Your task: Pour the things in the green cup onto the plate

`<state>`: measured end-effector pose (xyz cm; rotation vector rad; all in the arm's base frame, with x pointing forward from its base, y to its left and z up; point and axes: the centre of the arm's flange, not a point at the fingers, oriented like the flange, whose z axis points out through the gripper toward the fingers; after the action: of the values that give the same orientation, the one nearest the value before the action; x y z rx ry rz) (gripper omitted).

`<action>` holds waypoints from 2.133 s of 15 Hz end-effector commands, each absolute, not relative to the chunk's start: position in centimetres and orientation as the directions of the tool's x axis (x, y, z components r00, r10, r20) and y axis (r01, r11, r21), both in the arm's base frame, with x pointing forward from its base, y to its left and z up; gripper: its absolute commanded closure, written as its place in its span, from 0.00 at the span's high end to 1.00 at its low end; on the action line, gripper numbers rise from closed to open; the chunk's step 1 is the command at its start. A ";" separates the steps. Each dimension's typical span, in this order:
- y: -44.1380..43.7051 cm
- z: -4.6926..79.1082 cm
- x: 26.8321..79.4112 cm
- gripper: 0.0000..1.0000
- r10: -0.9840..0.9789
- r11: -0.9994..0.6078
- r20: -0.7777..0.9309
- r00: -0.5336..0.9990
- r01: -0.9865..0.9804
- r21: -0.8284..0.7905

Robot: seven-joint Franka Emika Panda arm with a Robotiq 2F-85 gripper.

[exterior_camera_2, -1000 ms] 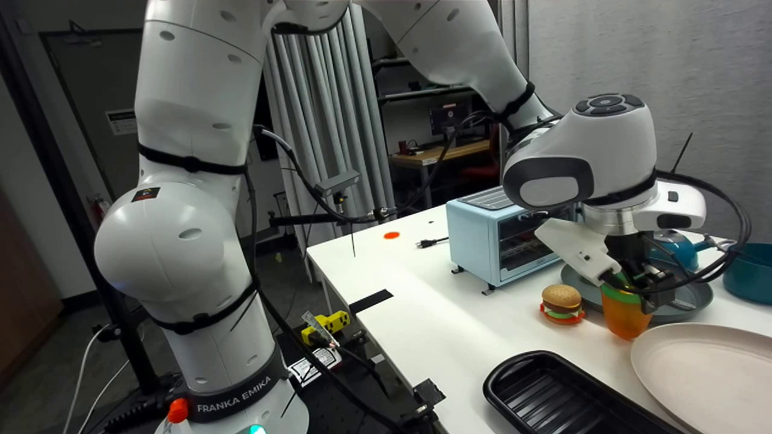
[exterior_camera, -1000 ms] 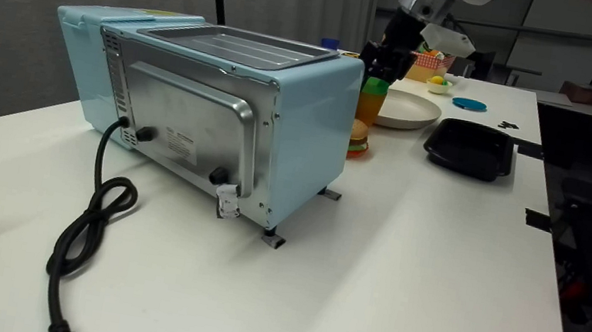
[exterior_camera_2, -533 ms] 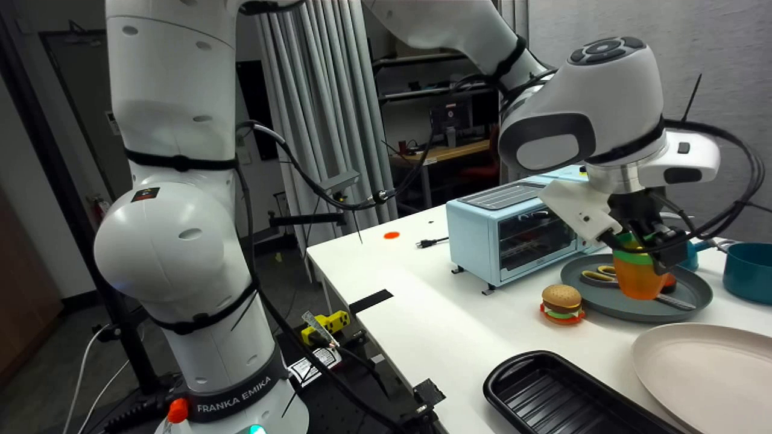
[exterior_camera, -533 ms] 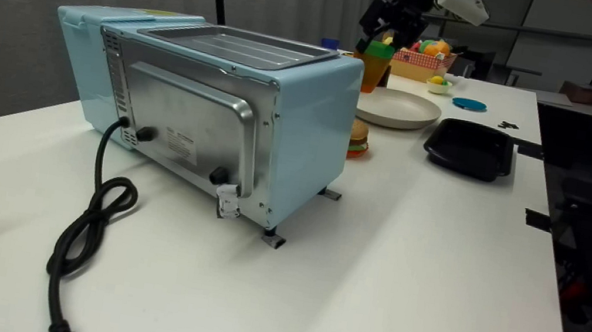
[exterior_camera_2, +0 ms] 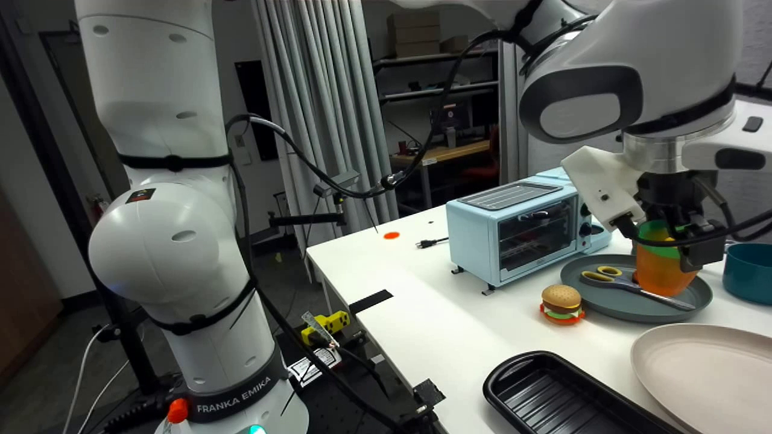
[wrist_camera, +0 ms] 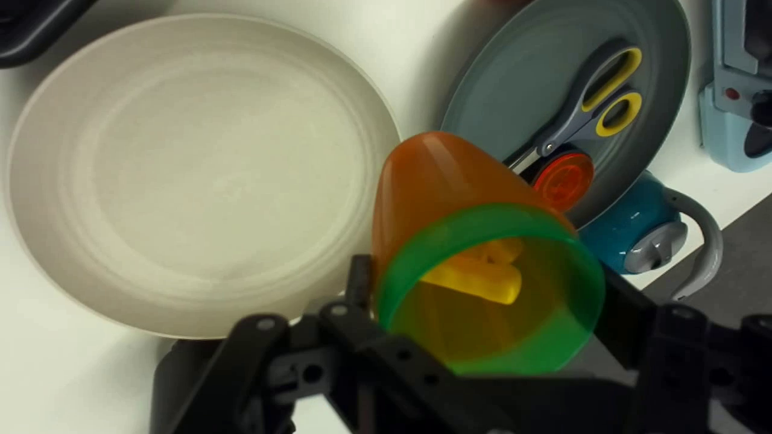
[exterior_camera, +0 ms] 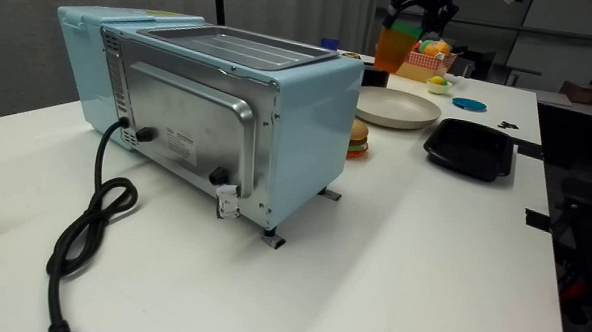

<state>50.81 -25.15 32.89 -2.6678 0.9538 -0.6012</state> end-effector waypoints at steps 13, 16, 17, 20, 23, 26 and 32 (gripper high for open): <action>-35.9 31.4 51.5 0.59 -0.850 -0.267 -0.214 0.482 -0.743 -0.614; -36.8 30.3 52.6 0.59 -0.849 -0.159 -0.302 0.434 -0.754 -0.637; -37.1 30.0 52.9 0.59 -0.846 -0.119 -0.332 0.416 -0.756 -0.643; -37.6 28.8 53.2 0.59 -0.831 -0.003 -0.420 0.364 -0.759 -0.651; -37.8 27.2 52.9 0.59 -0.803 0.121 -0.511 0.307 -0.755 -0.644; -38.1 25.7 52.3 0.59 -0.769 0.217 -0.582 0.264 -0.749 -0.626; -38.6 25.7 52.3 0.59 -0.675 0.352 -0.682 0.280 -0.690 -0.632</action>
<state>51.26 -37.46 24.90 -1.4372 1.4637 -0.0057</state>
